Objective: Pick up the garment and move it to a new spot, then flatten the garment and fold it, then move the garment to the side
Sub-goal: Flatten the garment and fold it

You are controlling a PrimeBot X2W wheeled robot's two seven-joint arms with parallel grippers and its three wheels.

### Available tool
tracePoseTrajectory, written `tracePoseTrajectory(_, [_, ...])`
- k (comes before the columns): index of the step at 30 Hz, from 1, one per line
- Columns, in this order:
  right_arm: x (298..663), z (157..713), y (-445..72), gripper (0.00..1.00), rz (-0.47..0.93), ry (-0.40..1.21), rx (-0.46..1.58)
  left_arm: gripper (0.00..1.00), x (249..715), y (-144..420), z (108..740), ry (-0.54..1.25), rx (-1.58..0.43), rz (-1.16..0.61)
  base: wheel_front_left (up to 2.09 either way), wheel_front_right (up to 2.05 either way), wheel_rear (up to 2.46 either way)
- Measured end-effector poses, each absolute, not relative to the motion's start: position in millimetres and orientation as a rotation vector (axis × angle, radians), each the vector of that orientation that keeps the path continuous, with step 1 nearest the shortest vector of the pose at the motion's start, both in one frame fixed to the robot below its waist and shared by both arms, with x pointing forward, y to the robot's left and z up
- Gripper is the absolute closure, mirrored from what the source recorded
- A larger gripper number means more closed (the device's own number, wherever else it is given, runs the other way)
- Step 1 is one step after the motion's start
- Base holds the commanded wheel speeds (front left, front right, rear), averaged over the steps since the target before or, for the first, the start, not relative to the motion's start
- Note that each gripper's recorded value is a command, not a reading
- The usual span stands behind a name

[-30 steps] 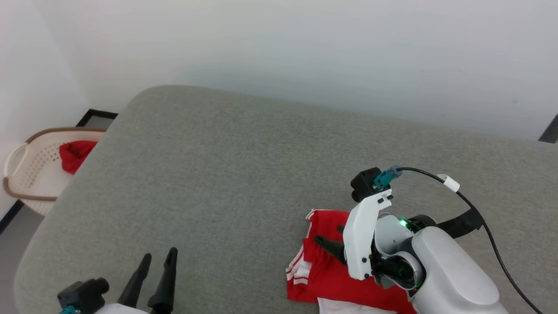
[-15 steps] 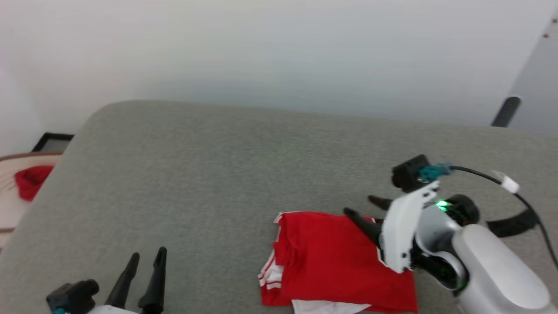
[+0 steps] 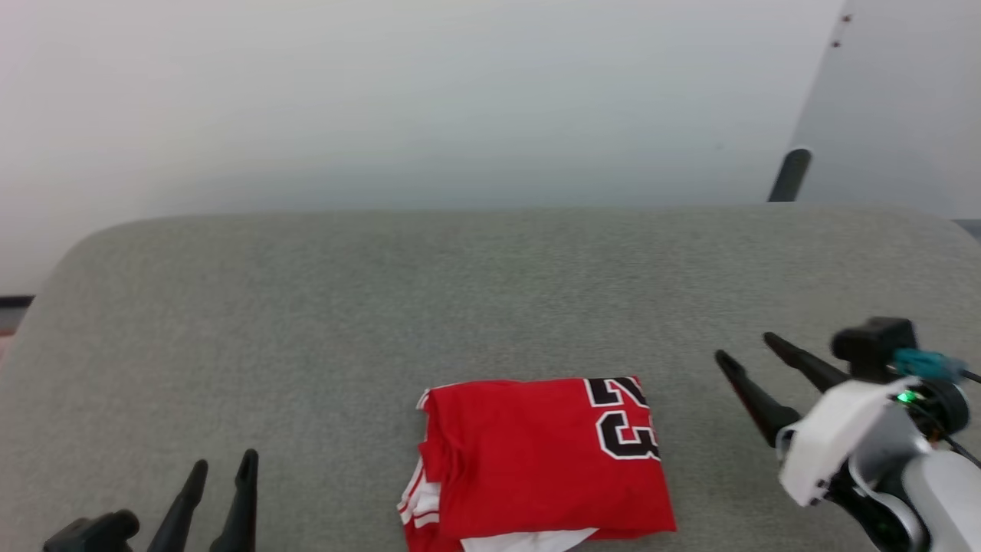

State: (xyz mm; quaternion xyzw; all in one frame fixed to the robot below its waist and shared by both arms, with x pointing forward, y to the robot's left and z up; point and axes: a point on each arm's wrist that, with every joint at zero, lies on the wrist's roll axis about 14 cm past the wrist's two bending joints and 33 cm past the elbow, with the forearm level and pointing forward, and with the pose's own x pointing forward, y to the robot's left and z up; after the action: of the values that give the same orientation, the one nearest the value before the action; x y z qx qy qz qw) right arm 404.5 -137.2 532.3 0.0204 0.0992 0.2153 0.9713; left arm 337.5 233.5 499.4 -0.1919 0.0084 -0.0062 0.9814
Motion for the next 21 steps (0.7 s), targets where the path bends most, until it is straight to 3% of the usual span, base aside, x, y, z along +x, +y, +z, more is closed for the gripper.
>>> tracePoseTrajectory(10, [379,533,-198,0.00,0.261,0.087,0.088,0.00,340,228,502,0.015,-0.351,-0.046,0.00,0.00,0.00])
tracePoseTrajectory(21, [356,523,-223,0.00,0.165,0.074,0.100,0.00,335,242,511,-0.021,-0.282,-0.023,0.00,0.00,0.00])
